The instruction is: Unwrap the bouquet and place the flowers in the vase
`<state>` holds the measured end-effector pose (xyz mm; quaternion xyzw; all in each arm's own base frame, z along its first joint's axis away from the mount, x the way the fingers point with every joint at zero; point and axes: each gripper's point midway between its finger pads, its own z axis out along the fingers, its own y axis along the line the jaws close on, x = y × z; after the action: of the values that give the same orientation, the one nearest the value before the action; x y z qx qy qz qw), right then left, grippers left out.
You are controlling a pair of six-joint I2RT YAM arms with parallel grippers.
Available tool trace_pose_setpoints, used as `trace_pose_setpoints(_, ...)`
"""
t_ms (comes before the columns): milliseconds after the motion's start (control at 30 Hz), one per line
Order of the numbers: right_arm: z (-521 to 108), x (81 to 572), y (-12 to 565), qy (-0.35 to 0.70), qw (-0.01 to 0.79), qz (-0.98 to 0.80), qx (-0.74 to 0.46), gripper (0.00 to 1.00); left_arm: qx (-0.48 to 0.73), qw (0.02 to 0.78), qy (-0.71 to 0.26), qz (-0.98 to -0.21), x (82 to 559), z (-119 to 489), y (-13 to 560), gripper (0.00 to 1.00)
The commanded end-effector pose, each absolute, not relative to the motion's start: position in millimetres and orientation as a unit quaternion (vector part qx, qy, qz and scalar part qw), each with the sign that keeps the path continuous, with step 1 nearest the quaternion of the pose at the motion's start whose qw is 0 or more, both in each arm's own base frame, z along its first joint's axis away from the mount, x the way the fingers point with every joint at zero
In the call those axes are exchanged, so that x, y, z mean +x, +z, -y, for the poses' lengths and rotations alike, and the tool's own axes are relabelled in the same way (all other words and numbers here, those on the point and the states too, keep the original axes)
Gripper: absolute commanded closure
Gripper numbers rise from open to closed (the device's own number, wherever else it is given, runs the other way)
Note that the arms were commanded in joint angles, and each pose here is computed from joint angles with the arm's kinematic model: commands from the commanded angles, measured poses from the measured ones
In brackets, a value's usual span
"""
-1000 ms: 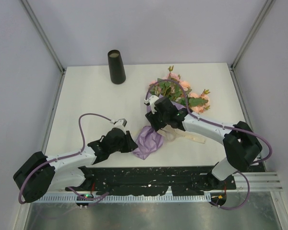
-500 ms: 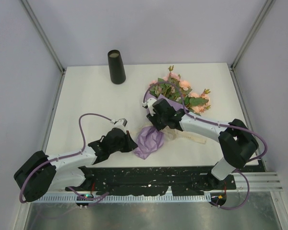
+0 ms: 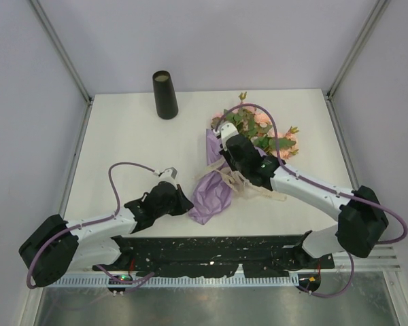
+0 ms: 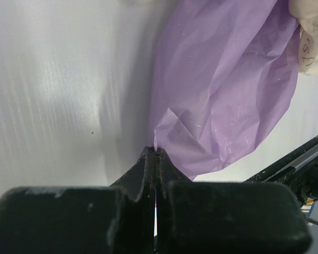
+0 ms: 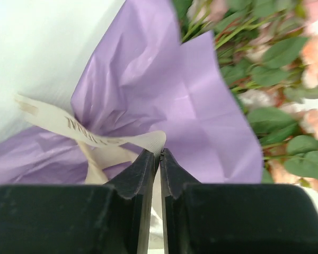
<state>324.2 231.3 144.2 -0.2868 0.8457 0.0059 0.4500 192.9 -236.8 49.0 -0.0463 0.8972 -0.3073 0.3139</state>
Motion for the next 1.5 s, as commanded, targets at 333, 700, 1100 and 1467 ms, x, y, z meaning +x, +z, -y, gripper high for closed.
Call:
trace_pose_setpoints(333,-164,349,244,-0.101,0.611,-0.780,-0.086,0.89,-0.072,0.327,-0.299,-0.894,194,228,45,1.00)
trace_pose_setpoints(700,-135,351,359,-0.049,0.687,-0.725,0.027,0.94,-0.079,0.338,-0.294,-0.891,194,223,50,1.00)
trace_pose_setpoints(1100,-164,318,294,0.060,0.564,-0.823,0.017,0.41,-0.070,0.346,-0.315,-0.881,194,232,59,1.00)
trace_pose_setpoints(1467,-179,322,234,0.000,0.453,-0.891,-0.025,0.34,-0.068,0.343,-0.323,-0.880,194,237,60,1.00)
